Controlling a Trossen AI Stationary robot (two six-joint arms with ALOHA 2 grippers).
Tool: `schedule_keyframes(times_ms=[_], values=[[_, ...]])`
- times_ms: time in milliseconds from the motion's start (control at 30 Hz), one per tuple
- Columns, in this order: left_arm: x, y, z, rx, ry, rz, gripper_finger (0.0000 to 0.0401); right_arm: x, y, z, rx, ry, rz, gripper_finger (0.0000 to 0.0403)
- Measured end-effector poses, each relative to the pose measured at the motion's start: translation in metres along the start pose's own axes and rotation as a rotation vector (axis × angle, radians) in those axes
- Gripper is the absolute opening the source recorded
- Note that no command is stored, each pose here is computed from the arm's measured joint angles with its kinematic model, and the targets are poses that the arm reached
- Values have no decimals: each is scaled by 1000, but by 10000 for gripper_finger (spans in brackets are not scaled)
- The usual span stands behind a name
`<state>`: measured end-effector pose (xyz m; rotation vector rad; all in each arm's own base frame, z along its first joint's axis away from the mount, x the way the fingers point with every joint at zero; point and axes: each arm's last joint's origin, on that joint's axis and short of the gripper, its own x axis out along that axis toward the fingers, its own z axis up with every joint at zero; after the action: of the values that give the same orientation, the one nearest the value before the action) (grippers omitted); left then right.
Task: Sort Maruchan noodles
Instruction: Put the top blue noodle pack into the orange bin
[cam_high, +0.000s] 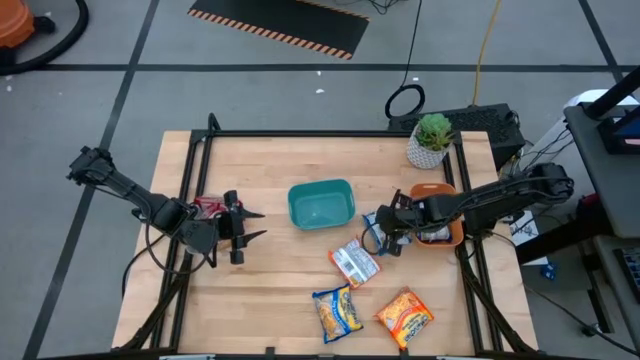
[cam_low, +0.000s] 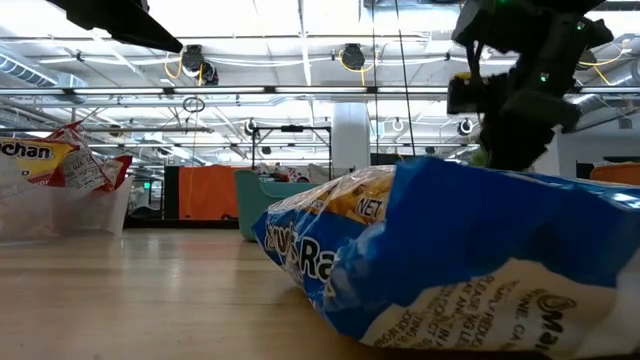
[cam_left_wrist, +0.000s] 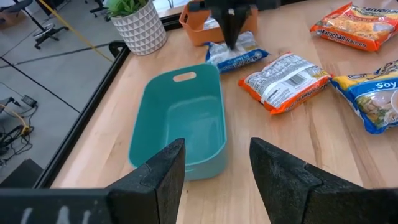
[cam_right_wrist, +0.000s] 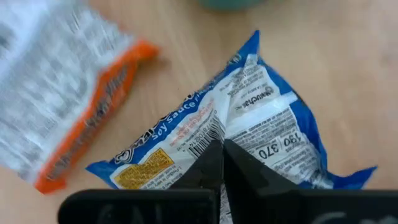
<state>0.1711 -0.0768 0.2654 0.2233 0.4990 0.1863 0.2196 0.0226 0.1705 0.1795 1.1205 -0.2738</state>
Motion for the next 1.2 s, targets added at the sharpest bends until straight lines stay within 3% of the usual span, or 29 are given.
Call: schedule_keyframes(times_ms=[333,533,733,967,1200], values=[[0,0,0,4,2,1,186,-32,3,1,54,-200,-62,0],[0,0,-1,7,7,1,186,-61,7,12,128,-255,-180,0],[0,0,-3,-1,25,4,186,-92,10,9,207,-165,-329,0],[0,1,-5,-37,41,0,186,-107,5,-20,319,34,-503,0],[0,0,-5,-66,48,-22,186,-113,8,-29,314,66,-535,0]])
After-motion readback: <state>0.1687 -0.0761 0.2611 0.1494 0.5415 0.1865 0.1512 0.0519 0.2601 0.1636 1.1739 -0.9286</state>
